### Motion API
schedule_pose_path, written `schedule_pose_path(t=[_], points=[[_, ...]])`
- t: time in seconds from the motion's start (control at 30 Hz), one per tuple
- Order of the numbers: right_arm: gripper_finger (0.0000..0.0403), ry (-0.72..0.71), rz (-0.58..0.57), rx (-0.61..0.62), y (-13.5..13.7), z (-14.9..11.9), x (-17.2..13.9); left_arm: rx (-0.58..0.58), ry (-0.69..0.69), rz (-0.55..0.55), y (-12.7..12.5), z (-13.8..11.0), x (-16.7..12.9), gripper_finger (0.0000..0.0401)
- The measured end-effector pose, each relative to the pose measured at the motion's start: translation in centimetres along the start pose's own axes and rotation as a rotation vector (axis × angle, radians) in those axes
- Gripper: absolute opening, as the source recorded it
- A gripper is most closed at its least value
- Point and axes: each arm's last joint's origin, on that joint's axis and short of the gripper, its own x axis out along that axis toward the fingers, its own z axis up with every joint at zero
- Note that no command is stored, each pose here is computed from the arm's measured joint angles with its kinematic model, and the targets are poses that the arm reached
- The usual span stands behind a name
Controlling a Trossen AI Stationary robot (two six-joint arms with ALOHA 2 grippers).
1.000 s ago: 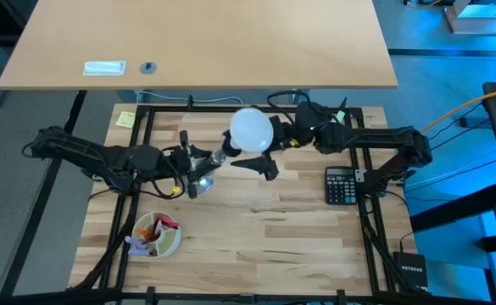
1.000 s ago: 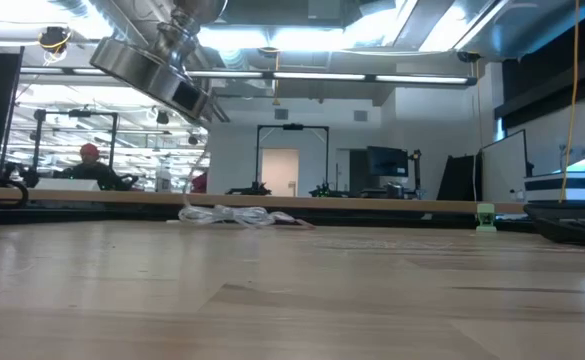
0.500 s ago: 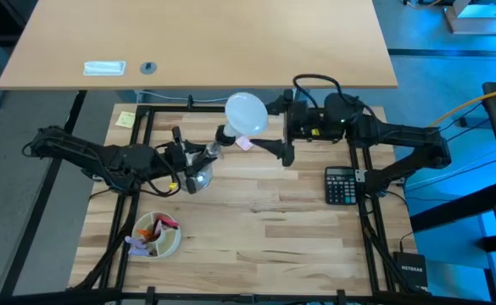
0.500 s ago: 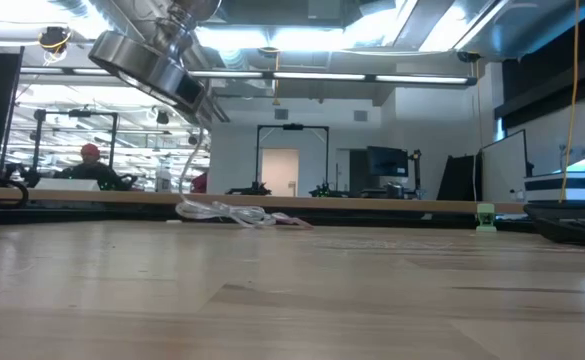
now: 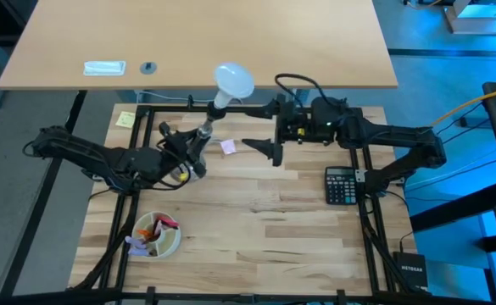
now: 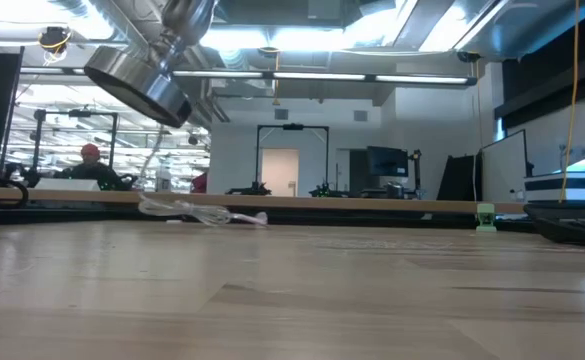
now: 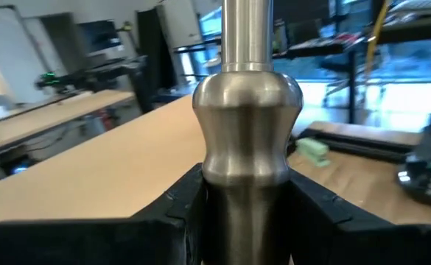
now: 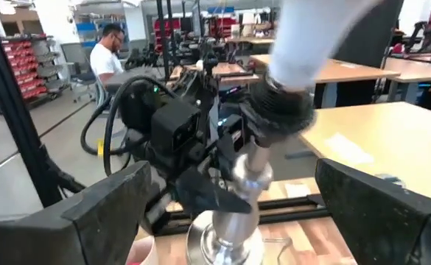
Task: Screw lightbulb
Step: Remove the lightbulb from the silver lamp
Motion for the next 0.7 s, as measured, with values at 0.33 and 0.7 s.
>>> schedule_pose_path(t=[0.33,0.7], points=[[0.039,-0.186,-0.28,0.029,-0.8,0.1,2.1,0.07,0.003,0.127,-1.6,-0.4,0.9,0.0123],[0.039,-0.339,-0.299,0.07,-0.9,-0.4,4.3,0.09,0.013,0.161,-2.1,-0.8,1.5,0.0123]])
